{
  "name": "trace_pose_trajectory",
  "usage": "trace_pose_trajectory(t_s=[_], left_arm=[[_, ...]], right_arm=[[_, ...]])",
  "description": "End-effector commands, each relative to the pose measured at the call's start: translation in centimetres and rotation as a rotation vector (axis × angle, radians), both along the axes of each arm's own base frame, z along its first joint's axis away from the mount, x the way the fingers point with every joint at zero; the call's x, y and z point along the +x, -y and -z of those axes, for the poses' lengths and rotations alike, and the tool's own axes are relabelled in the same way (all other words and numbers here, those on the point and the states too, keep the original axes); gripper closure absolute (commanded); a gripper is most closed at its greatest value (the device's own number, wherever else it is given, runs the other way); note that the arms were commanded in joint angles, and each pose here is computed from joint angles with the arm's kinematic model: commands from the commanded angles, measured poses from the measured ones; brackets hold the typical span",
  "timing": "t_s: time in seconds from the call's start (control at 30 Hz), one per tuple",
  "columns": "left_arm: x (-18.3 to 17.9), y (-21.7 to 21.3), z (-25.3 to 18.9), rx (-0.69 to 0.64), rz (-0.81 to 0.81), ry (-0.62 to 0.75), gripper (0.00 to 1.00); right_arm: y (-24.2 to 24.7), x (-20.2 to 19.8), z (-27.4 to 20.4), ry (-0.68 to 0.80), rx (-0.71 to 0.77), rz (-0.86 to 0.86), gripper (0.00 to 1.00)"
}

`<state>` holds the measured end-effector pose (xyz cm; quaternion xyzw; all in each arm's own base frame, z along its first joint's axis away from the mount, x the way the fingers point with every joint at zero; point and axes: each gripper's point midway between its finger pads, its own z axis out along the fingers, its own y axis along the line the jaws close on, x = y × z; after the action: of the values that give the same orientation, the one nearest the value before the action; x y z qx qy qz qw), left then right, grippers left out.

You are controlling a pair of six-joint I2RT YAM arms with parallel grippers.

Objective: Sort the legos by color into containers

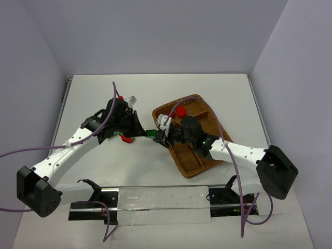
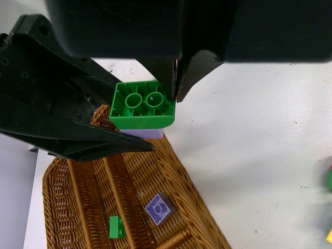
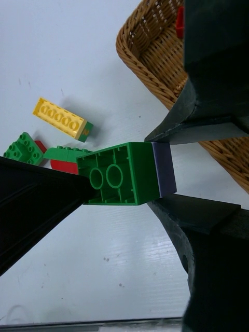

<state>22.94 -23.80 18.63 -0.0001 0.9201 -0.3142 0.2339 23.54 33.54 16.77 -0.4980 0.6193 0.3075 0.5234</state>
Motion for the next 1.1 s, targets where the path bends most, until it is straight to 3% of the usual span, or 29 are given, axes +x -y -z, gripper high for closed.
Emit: trace_pose_trajectory(t_s=[0.0,0.13,0.23,0.73,1.07], left_arm=[[0.6,0.5,-2.4,-0.062,0.013,0.072,1.0],[0.9,0.1,-2.7,-0.058,-0.008,0.088,1.0],[1.1,-0.2,-3.1,-0.062,-0.019,0.097,1.0],[1.1,-0.8,-2.5,-0.076,-0.029,0.083,1.0],[1.0,-1.5,-1.5,-0.036,-0.052,0.063,1.0]], right_arm=[[-1.7,0.3,-3.2,0.035,0.08,-0.031,0.62],[-1.6,0.5,-2.7,0.016,0.079,-0.015,0.91],[-1.4,0.7,-2.4,0.012,0.088,0.013,1.0],[0.9,4.4,-1.5,0.07,0.013,0.274,1.0],[0.2,4.0,-1.4,0.05,0.037,0.262,1.0]])
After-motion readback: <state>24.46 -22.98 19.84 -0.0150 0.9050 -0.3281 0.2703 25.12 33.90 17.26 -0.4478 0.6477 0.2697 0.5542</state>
